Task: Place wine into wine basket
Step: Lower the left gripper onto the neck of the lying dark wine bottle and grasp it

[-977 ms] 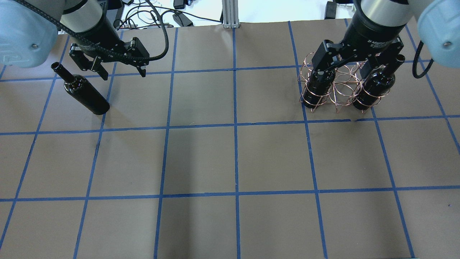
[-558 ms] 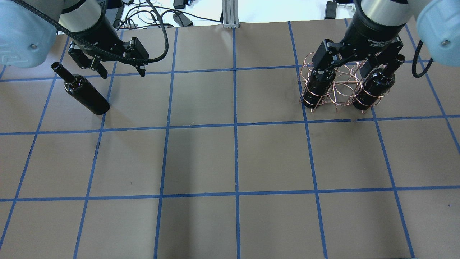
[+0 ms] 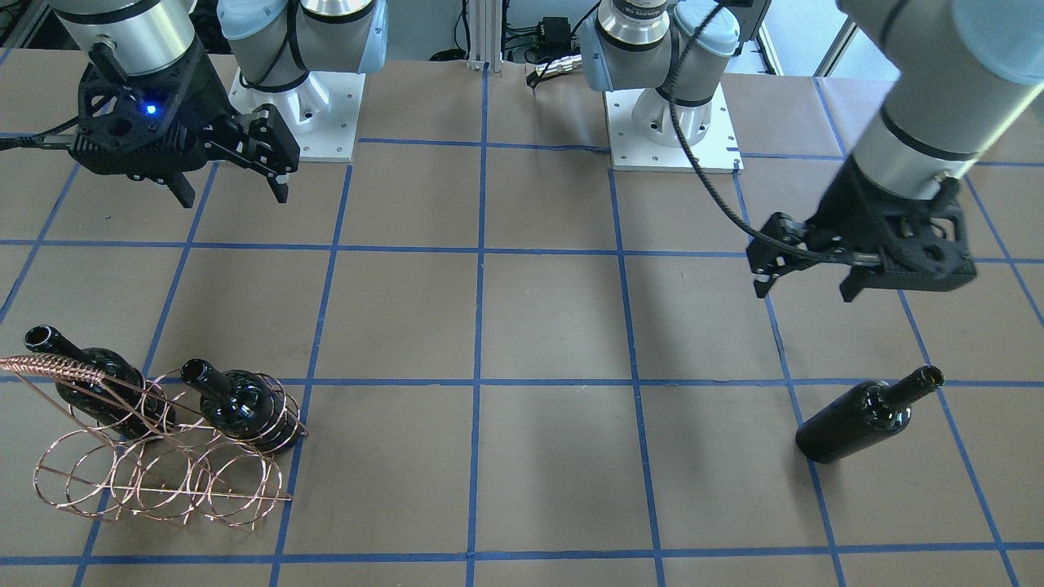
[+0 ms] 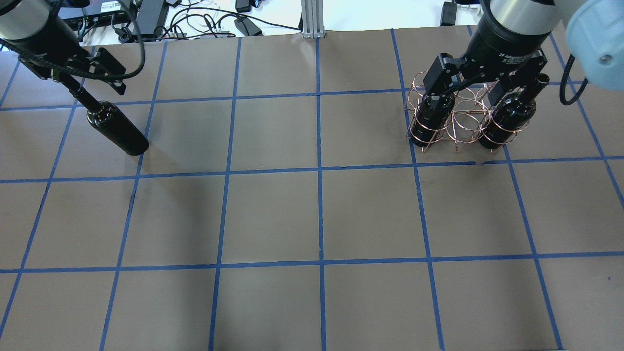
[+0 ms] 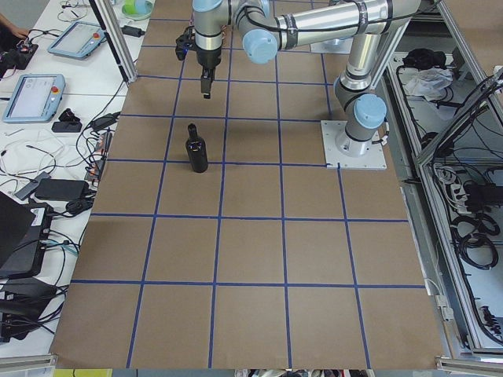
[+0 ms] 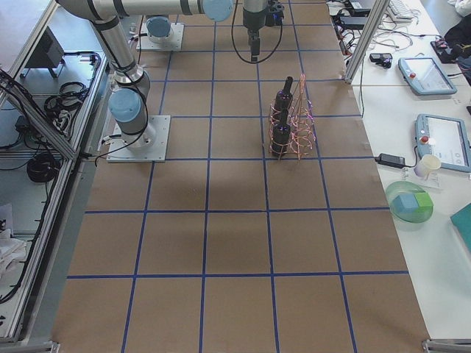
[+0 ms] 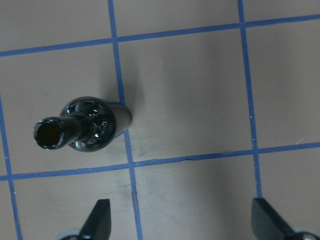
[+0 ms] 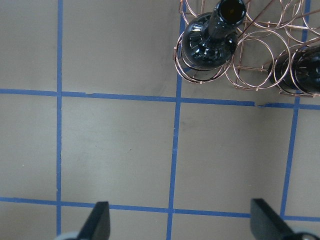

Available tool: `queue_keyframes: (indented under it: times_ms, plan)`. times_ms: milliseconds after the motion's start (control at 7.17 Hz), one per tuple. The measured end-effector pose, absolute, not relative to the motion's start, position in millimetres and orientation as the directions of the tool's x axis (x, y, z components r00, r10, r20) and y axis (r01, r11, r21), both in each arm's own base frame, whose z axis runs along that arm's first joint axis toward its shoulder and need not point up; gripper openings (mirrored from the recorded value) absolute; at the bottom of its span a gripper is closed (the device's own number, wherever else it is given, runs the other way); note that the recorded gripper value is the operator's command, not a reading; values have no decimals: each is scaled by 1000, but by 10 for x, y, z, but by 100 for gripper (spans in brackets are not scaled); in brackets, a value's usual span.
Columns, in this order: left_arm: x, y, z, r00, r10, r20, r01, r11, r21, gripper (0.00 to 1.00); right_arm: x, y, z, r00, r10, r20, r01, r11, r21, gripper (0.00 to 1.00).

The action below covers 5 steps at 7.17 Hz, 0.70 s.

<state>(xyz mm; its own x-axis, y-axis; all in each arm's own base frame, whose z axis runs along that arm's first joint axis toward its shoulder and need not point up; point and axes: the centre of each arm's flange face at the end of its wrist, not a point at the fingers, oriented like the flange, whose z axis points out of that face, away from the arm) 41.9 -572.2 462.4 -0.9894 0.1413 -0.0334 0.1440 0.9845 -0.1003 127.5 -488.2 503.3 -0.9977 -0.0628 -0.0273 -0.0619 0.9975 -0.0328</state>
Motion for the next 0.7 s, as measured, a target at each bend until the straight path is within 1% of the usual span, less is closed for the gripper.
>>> queue_keyframes:
  times_ms: [419,698]
  plan:
    - [1115,-5929,4368,-964,252,-82,262,955,-140,100,1280,-4891,5012,-998,-65,-27,-64,998,-29,100]
    - [1227,-6094,4096,-963,267,-27,267,948,-172,100,1282,-4891,5010,-998,-65,-28,-64,998,-29,100]
